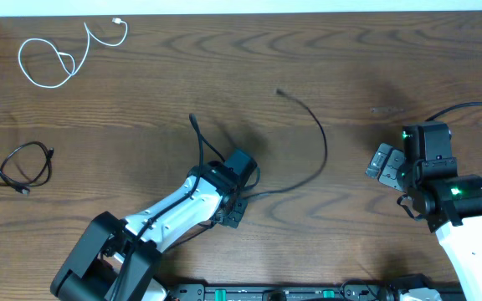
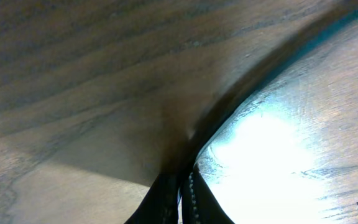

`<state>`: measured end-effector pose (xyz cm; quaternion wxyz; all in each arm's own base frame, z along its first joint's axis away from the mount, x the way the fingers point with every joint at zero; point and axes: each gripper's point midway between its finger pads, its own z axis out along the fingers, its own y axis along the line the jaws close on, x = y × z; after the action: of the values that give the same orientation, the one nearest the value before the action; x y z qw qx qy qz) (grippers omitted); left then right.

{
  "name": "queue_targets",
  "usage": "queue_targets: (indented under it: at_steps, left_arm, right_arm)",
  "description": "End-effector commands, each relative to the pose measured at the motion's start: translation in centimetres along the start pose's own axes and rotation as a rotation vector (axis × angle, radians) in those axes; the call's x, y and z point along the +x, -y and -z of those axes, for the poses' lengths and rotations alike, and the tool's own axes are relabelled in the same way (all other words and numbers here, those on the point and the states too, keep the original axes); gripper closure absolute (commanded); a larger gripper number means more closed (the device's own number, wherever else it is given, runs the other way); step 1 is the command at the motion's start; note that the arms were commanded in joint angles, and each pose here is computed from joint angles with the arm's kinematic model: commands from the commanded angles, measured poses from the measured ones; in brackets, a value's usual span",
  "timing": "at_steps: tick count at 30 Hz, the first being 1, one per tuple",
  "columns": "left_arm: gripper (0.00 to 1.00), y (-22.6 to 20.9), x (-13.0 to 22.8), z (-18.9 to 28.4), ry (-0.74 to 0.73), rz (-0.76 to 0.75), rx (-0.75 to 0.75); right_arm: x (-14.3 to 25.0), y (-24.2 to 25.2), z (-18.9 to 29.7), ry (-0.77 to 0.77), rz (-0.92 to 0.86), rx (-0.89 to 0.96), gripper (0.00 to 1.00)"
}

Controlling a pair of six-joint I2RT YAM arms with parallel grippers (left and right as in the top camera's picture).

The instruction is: Untangle cables

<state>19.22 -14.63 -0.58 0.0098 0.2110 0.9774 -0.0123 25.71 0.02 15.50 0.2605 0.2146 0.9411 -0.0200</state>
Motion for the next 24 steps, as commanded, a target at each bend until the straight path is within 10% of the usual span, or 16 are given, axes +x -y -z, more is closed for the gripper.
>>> queue_targets:
  at_steps: [1,15,24]
  left_arm:
    - [0.93,-0.4,-0.8,0.2,0.027,-0.002,-0.023]
    - [0.93,-2.1,-10.6,16.3,0.587,0.184,0.083]
    - [0.92,-7.2,-8.9,26.1,0.918,0.389,0.103]
  right_arm:
    - [-0.2,0.3,0.1,0.011,-0.019,0.007,0.01]
    - [-0.2,0.3,0.1,0.011,-0.019,0.007,0.01]
    - [-0.2,0.3,0.1,0.011,-0.019,0.007,0.01]
